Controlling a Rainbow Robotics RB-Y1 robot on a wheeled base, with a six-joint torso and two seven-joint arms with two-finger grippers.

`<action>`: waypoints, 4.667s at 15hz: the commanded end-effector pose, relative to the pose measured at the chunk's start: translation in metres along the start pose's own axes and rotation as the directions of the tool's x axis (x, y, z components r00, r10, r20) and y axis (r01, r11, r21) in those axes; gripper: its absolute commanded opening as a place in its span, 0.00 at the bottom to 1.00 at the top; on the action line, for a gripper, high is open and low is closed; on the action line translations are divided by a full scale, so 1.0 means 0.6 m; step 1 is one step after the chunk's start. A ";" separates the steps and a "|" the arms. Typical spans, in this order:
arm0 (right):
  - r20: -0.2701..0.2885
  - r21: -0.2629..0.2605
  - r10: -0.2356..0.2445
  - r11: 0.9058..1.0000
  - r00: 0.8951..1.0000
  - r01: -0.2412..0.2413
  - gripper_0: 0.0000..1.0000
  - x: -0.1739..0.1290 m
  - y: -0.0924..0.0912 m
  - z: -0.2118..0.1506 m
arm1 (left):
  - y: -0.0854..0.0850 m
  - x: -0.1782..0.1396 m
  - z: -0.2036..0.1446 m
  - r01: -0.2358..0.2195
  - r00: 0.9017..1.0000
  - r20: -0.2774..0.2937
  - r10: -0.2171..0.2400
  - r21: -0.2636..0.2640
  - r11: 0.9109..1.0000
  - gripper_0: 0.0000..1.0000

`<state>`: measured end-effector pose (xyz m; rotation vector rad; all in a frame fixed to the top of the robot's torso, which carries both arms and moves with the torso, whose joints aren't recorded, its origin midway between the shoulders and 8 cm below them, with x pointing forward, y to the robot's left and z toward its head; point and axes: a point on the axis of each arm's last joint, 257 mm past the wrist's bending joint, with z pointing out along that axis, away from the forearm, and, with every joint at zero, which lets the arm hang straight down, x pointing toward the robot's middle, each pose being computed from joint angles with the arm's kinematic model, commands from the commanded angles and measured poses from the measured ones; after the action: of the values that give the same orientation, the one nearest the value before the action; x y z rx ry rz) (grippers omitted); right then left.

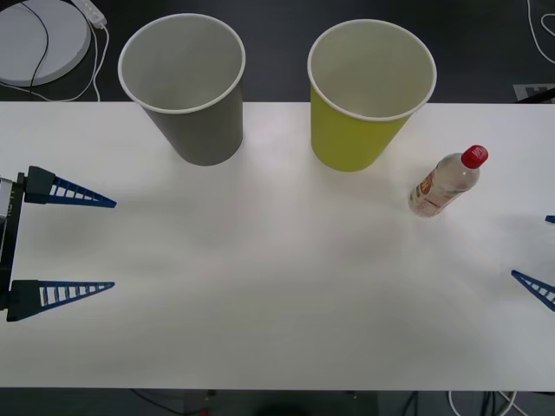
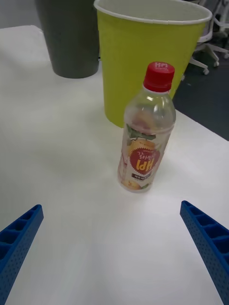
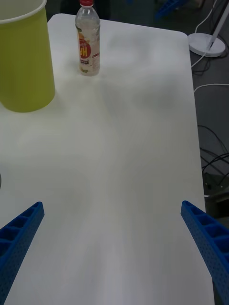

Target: Put the can into the green bin and the plastic bottle into the gray bin

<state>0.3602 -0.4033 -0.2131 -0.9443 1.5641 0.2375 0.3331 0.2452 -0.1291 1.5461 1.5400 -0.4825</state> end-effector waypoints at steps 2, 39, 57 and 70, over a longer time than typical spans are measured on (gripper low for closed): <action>0.005 0.073 0.069 0.995 0.998 -0.069 1.00 0.017 -0.009 0.022 | 0.000 0.000 0.000 0.000 1.000 0.000 0.000 0.000 1.000 1.00; 0.081 0.118 0.164 0.978 0.983 -0.173 1.00 -0.044 -0.077 0.265 | 0.000 0.000 0.000 0.000 1.000 0.000 0.000 0.000 1.000 1.00; 0.076 0.108 0.150 0.982 0.986 -0.157 0.00 -0.057 -0.069 0.305 | 0.000 0.000 0.000 0.000 1.000 0.000 0.000 0.000 1.000 1.00; 0.110 0.030 0.163 0.985 0.980 -0.167 0.00 -0.091 -0.022 0.185 | 0.000 0.000 0.000 0.000 1.000 0.000 0.000 0.000 1.000 1.00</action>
<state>0.4554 -0.3188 -0.1891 -0.7547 1.5454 0.3574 0.3331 0.2453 -0.1291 1.5462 1.5400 -0.4823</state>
